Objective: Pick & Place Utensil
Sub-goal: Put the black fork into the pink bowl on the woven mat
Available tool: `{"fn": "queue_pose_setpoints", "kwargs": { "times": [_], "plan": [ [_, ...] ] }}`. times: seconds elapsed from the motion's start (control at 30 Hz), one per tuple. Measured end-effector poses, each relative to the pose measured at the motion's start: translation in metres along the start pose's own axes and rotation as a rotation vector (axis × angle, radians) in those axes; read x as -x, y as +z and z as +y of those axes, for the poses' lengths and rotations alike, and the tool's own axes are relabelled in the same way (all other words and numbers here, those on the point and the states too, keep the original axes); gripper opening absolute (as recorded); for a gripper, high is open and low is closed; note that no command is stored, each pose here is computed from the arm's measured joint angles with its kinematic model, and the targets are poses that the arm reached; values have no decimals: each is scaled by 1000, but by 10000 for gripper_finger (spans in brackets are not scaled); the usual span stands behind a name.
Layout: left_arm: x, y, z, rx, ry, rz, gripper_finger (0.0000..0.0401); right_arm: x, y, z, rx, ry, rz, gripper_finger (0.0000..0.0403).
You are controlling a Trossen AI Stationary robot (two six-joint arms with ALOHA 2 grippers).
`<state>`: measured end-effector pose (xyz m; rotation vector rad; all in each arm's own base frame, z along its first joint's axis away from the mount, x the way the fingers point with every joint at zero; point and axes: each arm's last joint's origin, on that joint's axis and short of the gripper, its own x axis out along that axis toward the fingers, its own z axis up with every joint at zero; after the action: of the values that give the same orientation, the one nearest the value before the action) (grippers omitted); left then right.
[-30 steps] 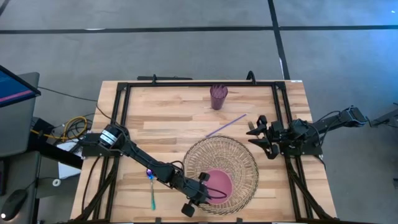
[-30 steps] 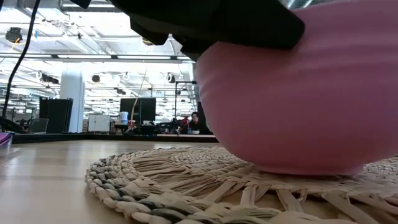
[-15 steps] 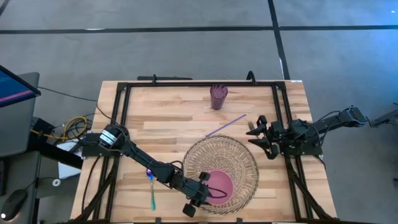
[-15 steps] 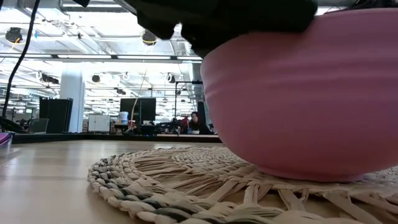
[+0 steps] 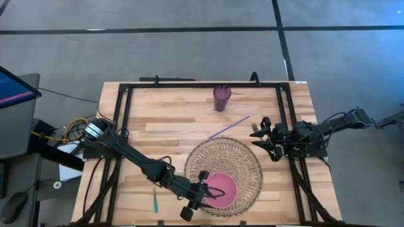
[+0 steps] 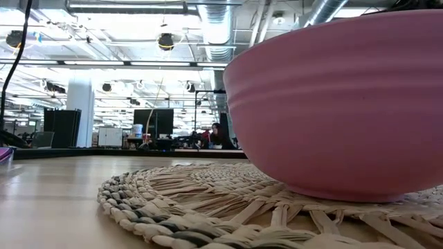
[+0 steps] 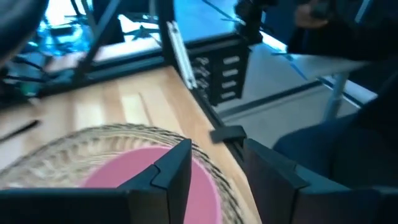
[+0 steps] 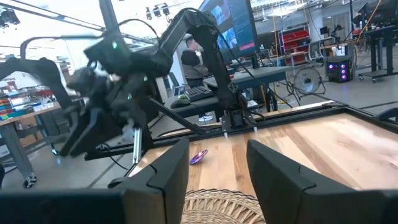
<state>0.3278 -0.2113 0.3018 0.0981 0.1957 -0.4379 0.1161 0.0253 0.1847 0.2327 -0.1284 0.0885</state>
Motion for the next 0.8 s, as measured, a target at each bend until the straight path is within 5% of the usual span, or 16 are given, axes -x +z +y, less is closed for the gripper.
{"fn": "queue_pose_setpoints", "kwargs": {
  "times": [0.37, 0.8],
  "plan": [
    [33, 7, 12, -32, 233, 127, 132, 0, 0, 0, 0, 0, 2, 154],
    [60, -49, 21, -11, 418, 250, 131, 0, 0, 0, 0, 0, 2, 154]
  ]
}}
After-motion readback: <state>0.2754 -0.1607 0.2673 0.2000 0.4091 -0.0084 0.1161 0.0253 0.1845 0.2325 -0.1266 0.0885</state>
